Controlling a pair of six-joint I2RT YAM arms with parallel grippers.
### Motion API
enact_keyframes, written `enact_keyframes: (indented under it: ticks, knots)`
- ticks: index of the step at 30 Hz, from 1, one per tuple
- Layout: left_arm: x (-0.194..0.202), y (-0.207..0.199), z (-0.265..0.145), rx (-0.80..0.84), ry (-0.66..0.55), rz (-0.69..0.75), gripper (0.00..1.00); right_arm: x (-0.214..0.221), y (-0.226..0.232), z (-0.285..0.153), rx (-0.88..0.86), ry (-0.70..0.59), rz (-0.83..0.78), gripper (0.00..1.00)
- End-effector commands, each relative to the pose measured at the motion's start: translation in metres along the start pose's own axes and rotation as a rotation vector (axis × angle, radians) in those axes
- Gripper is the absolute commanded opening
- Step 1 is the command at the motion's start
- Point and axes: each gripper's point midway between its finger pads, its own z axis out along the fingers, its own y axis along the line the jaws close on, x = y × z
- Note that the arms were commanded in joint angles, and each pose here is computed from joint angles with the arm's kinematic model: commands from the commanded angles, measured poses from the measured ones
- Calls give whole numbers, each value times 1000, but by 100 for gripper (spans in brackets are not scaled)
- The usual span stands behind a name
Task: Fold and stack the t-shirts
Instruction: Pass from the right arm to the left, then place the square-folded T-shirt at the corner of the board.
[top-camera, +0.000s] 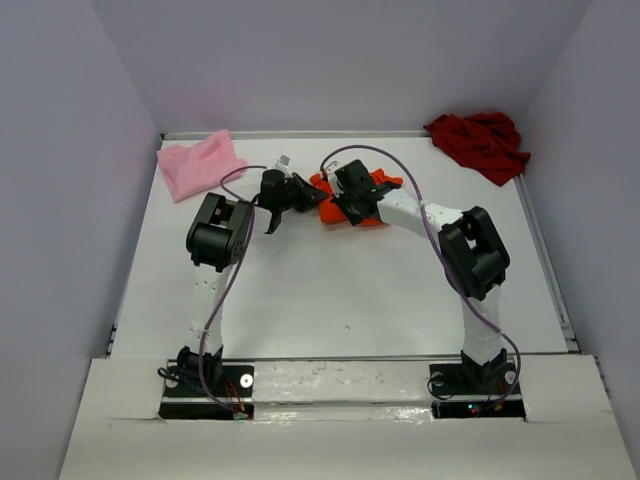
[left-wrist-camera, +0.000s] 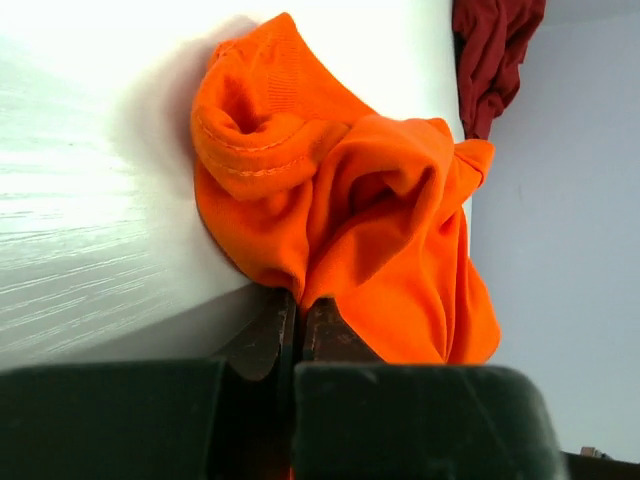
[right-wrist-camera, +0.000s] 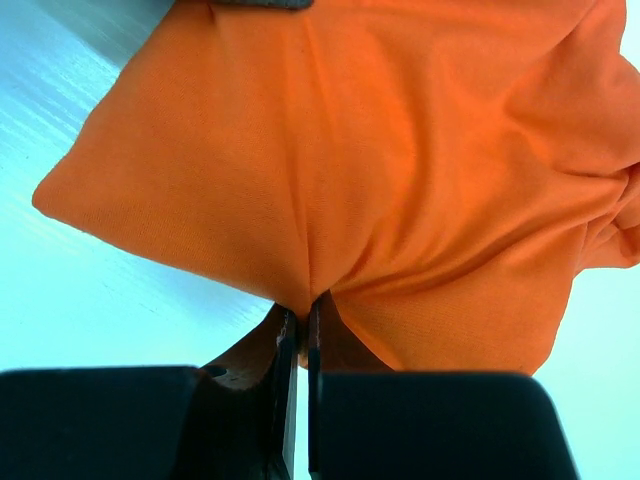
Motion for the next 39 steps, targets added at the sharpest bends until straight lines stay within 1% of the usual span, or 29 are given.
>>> enact_keyframes:
  ticks: [1,6,7,8,9,10,11,12,13,14,15,16,17,18,19,20,22,23,24,27,28,31,34,39]
  knots:
    - [0,-12,5,25,26,21,0,-33,-12,-23,21,-87,20,0]
    - [0,-11,5,26,35,31,0,-32,-14,-25,35,-83,47,0]
    - [-1,-13,6,25,35,41,0,-31,-14,-26,43,-76,90,7]
    - [-3,-13,6,17,35,48,0,-30,-14,-28,46,-68,120,25]
    - [-2,-8,6,-14,46,43,0,-32,-11,-33,31,-72,149,37]
    - [-9,-12,7,-18,35,76,0,-22,-5,-35,12,-48,193,59]
    - [-10,-5,5,-51,48,75,0,-19,-3,-38,6,-48,223,63]
    - [-13,-6,5,-65,49,87,0,-25,3,-54,-34,-82,279,64]
    - [-18,-8,4,-74,45,99,0,-11,19,-53,-72,-71,320,66]
    - [-30,-15,6,-72,29,137,0,-11,36,-60,-108,-92,318,66]
    - [-33,-8,3,-113,45,129,0,-10,47,-67,-130,-109,323,67]
    - [-40,-10,2,-121,47,143,0,-6,58,-77,-155,-127,335,67]
    - [-59,-27,5,-111,26,176,0,-5,77,-84,-185,-137,315,67]
    - [-64,-16,-1,-174,48,201,0,-2,87,-88,-197,-141,309,67]
    - [-76,-14,-2,-208,27,224,0,4,95,-94,-211,-150,301,67]
    - [-89,-23,-5,-224,22,240,0,6,109,-98,-232,-156,285,67]
    - [-111,-19,-11,-251,6,265,0,12,119,-101,-251,-162,294,67]
    - [-129,-30,-13,-246,-29,286,0,23,121,-100,-256,-146,297,66]
    - [-130,-23,-18,-284,-14,275,0,28,129,-101,-275,-141,288,66]
    - [-159,-19,-31,-331,-45,319,0,39,147,-103,-312,-142,275,66]
    - [-175,-21,-36,-351,-82,331,0,43,152,-103,-324,-138,269,65]
    - [-186,-14,-45,-380,-91,333,0,56,166,-103,-356,-130,261,65]
    - [-203,-8,-55,-409,-132,335,0,73,181,-98,-393,-100,252,64]
    - [-226,-7,-68,-407,-186,331,0,88,201,-93,-419,-77,221,63]
